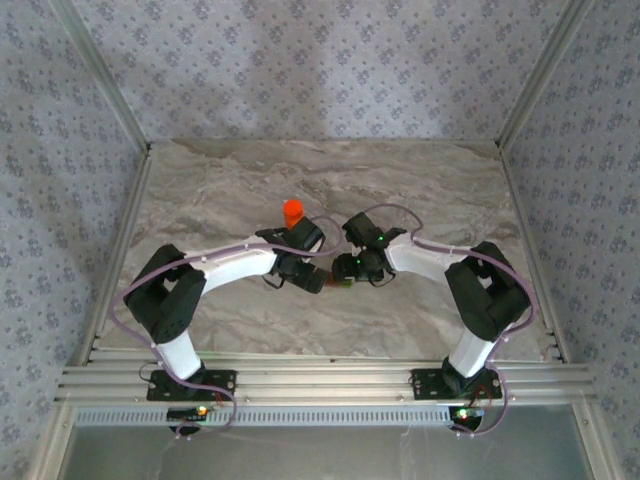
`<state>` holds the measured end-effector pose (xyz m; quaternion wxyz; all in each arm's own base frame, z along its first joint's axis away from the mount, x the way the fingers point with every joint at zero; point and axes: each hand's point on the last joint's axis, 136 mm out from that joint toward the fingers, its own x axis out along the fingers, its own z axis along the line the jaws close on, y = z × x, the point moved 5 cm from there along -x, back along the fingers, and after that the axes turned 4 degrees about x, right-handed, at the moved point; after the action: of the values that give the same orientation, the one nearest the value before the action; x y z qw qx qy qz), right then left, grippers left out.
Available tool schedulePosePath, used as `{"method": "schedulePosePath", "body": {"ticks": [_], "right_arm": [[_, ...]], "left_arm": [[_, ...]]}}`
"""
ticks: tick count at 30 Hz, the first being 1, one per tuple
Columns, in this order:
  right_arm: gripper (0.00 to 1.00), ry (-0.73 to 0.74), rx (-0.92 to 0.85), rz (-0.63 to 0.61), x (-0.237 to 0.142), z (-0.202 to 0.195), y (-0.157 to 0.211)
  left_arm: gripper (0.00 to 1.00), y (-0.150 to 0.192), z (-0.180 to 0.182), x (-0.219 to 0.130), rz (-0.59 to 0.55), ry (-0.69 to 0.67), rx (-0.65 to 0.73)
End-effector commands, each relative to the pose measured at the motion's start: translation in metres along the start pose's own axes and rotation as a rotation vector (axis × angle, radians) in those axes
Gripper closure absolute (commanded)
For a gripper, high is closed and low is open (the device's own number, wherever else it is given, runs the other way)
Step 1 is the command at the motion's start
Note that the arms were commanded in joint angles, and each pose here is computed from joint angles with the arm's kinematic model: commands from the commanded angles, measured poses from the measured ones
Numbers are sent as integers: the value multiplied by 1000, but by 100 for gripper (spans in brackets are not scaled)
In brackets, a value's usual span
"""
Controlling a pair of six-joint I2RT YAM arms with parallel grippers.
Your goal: Sort the pills into containers
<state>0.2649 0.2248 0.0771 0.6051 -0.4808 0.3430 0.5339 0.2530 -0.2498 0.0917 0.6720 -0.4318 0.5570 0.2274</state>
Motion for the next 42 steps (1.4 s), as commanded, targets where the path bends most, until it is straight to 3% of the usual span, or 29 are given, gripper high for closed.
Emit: {"method": "schedulePosePath", "body": {"ticks": [1, 32, 37, 42], "right_arm": [[32, 94, 14, 110, 15, -20, 30], [33, 103, 6, 123, 20, -18, 35], [32, 82, 2, 125, 8, -9, 28], [30, 35, 17, 49, -21, -1, 0]], "left_arm": [[7, -6, 8, -3, 8, -40, 11], [7, -38, 27, 2, -4, -36, -12], [7, -52, 24, -20, -64, -6, -24], [6, -67, 28, -53, -150, 37, -80]]}}
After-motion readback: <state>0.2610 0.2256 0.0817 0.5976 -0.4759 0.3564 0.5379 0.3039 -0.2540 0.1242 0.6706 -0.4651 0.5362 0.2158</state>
